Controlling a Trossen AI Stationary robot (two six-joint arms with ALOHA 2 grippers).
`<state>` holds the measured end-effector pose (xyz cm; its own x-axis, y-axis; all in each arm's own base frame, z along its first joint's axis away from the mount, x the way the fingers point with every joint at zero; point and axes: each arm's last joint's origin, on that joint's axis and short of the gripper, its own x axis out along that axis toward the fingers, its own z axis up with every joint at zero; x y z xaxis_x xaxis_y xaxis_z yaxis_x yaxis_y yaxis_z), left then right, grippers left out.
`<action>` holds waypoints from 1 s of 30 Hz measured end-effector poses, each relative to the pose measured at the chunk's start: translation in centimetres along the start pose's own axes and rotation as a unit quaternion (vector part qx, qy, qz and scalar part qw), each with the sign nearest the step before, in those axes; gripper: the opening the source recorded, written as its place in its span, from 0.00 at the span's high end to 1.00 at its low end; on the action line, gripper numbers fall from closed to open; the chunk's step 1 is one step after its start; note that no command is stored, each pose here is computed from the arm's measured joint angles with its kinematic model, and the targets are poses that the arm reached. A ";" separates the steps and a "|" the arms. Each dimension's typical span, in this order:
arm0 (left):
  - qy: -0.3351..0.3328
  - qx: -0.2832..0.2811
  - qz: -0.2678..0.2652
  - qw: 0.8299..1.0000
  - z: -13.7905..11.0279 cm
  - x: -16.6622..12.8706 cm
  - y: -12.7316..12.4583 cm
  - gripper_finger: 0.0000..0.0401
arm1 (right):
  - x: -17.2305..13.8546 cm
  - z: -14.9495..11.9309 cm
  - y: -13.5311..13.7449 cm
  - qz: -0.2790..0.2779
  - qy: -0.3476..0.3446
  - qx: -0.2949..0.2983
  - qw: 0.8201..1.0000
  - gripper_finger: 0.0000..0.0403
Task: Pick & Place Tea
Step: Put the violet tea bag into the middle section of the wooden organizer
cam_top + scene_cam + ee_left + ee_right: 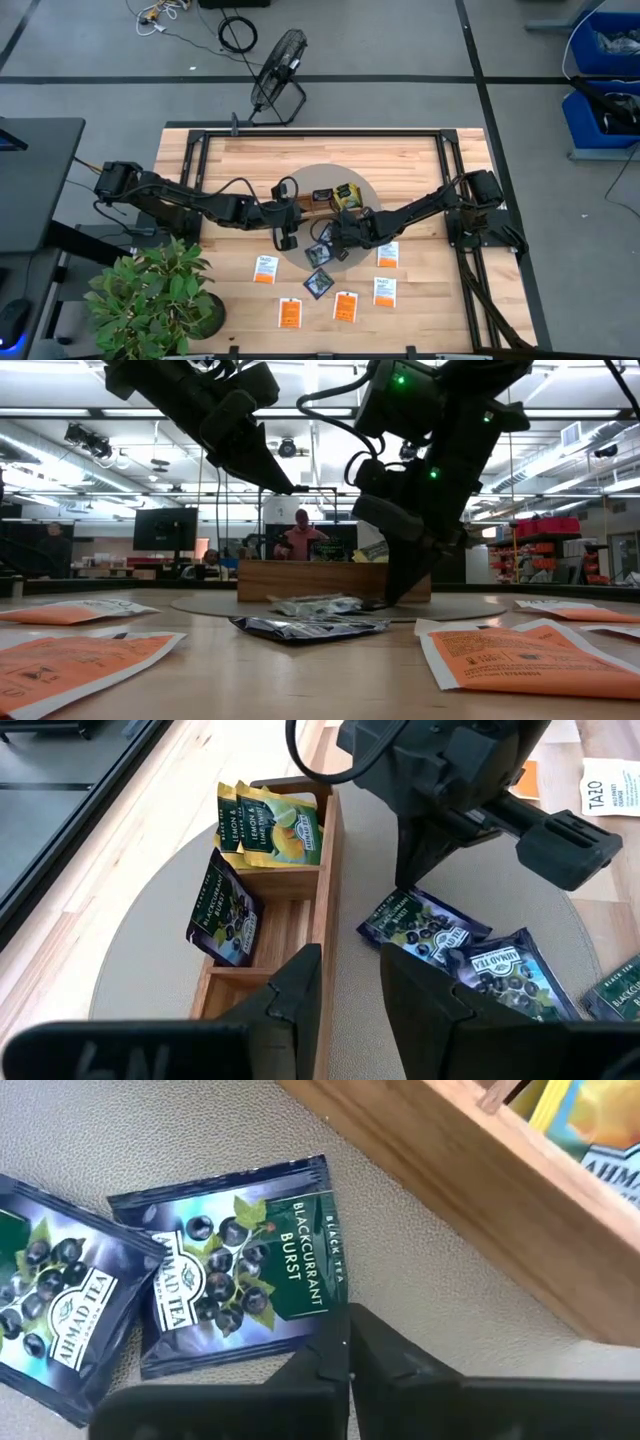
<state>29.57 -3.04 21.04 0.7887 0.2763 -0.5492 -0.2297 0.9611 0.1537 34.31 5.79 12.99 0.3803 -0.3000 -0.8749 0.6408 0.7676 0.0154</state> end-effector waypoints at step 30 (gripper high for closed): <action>0.006 0.003 0.001 1.000 -0.1 0.0 0.0 0.73 | -4.1 1.4 0.2 0.045 -0.061 -0.067 0.995 1.00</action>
<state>29.52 -3.03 20.92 0.7814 0.2773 -0.5590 -0.2274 0.9608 0.1588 33.85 6.40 17.22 0.5154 -0.2870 -0.8075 0.5097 0.8602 0.0195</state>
